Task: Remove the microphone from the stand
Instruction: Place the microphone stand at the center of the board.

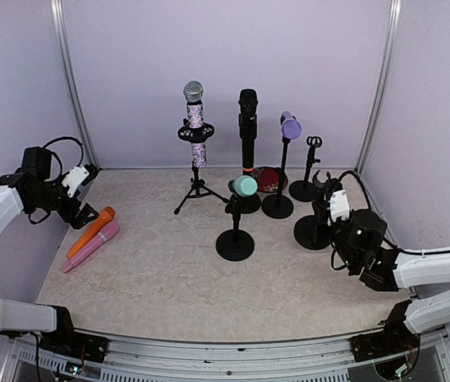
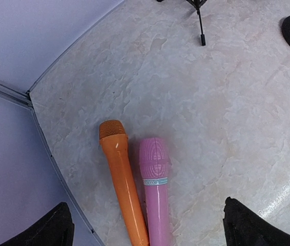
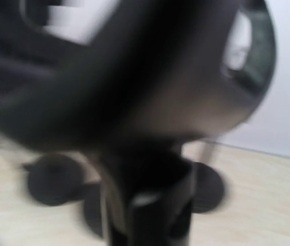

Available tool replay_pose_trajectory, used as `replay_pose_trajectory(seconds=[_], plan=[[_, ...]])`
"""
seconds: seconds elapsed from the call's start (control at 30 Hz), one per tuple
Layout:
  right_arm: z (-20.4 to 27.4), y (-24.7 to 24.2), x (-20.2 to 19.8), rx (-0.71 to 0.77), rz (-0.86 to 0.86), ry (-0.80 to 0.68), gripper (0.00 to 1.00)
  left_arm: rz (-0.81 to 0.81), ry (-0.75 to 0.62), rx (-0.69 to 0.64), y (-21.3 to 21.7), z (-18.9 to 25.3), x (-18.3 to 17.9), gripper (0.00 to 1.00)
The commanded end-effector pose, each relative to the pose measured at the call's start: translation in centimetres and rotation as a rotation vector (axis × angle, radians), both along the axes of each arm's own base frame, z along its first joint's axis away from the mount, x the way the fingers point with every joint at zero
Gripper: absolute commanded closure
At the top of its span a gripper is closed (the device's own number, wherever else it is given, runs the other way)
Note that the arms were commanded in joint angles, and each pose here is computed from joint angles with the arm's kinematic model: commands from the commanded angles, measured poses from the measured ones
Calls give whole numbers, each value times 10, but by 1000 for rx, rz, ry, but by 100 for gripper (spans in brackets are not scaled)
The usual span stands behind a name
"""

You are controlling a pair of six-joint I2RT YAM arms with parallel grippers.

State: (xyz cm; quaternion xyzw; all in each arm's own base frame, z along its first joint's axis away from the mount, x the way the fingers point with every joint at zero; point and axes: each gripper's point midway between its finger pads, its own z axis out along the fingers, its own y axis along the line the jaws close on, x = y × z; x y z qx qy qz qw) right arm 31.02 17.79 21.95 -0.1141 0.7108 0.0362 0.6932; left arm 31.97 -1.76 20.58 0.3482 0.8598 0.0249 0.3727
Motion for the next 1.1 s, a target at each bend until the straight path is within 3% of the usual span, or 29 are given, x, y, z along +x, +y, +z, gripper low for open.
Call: replay_pose_trajectory(seconds=[0.0, 0.17, 0.43, 1.07], plan=[[24, -46, 39, 98, -154, -63, 100, 57, -105, -6, 7, 26, 18, 1], [36, -73, 98, 46, -253, -107, 100, 104, -192, -21, 13, 42, 23, 1], [14, -125, 180, 61, -357, -95, 100, 111, -144, -32, 13, 25, 25, 1], [-29, -153, 280, -25, -439, -93, 100, 42, -122, -146, -6, 36, 46, 1]])
